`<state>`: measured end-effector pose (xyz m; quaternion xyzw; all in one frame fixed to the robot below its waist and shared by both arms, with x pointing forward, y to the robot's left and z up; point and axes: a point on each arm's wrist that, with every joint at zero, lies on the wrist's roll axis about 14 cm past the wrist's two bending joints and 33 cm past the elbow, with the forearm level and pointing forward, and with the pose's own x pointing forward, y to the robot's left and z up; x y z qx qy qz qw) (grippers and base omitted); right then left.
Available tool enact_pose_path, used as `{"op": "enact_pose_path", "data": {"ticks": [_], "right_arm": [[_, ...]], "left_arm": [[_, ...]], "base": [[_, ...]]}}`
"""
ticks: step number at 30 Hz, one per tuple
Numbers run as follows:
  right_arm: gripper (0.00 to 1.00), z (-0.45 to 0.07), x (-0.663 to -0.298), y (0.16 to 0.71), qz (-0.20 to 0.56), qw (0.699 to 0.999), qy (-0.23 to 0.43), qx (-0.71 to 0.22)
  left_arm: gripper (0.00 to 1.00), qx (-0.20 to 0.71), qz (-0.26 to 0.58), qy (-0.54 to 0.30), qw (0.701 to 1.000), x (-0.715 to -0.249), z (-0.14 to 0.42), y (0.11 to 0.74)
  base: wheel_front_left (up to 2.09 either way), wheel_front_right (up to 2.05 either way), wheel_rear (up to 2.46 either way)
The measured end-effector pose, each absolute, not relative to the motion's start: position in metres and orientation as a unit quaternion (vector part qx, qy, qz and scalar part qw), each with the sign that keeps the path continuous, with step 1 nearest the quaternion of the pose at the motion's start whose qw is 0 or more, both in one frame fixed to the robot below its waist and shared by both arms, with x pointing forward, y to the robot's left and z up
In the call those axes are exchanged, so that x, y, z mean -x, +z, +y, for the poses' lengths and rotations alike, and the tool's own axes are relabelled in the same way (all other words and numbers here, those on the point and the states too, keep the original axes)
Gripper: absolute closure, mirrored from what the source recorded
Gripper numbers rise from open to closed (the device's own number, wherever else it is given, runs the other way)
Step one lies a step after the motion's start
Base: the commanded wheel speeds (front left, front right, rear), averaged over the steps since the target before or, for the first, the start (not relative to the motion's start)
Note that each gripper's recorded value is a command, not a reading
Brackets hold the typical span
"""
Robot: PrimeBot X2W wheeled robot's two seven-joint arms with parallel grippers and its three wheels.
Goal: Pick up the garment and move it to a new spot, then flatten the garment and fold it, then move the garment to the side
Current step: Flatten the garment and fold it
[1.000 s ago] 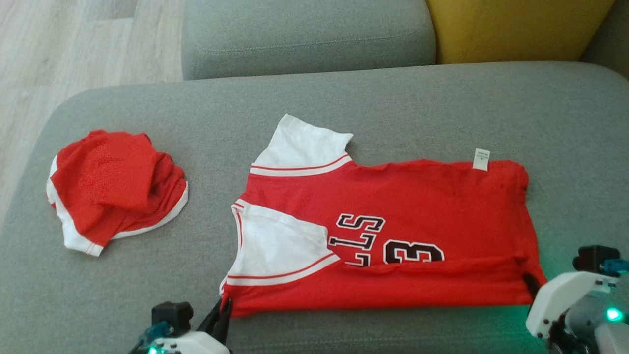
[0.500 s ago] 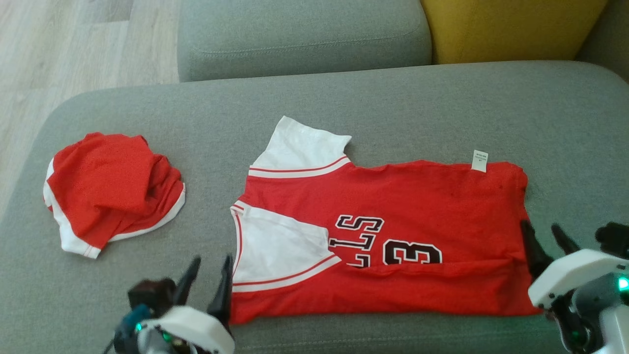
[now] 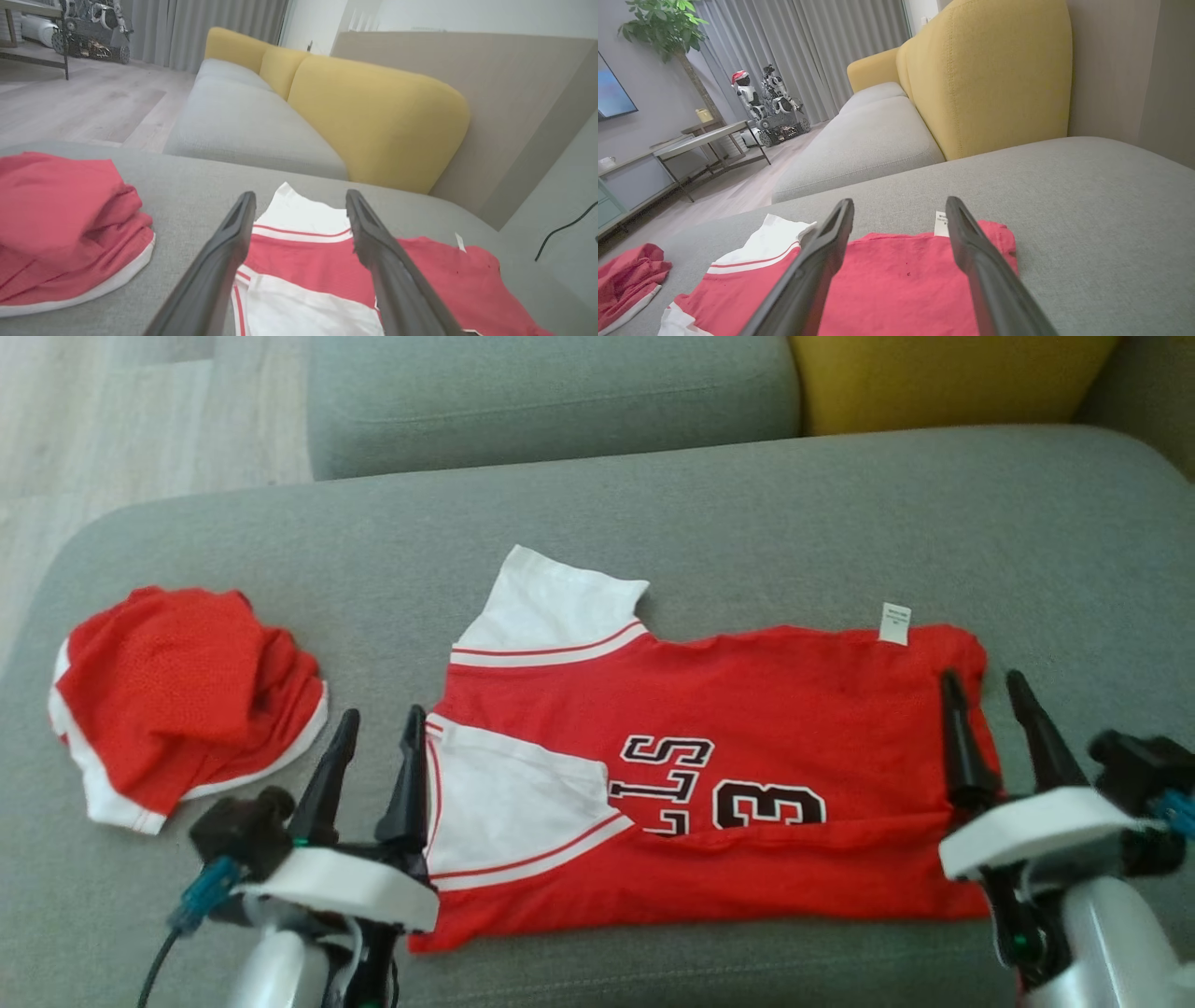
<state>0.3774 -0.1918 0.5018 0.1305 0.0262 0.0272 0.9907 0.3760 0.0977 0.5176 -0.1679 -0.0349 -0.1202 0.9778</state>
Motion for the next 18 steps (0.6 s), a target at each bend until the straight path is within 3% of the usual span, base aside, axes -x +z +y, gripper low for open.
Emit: {"op": "enact_pose_path", "data": {"ticks": [9, 18], "right_arm": [[0.00, -0.188, -0.423, 0.518, 0.014, 0.996, 0.039, -0.083], [0.00, -0.202, -0.462, 0.498, 0.068, 0.996, 0.026, -0.046]], "left_arm": [[0.00, 0.104, -0.005, -0.174, 0.979, -0.447, 0.076, 0.513], [0.00, -0.002, 0.131, -0.243, 0.961, -0.537, 0.054, 0.478]], "base": [[0.00, 0.00, 0.00], [0.00, 0.00, 0.00]]}}
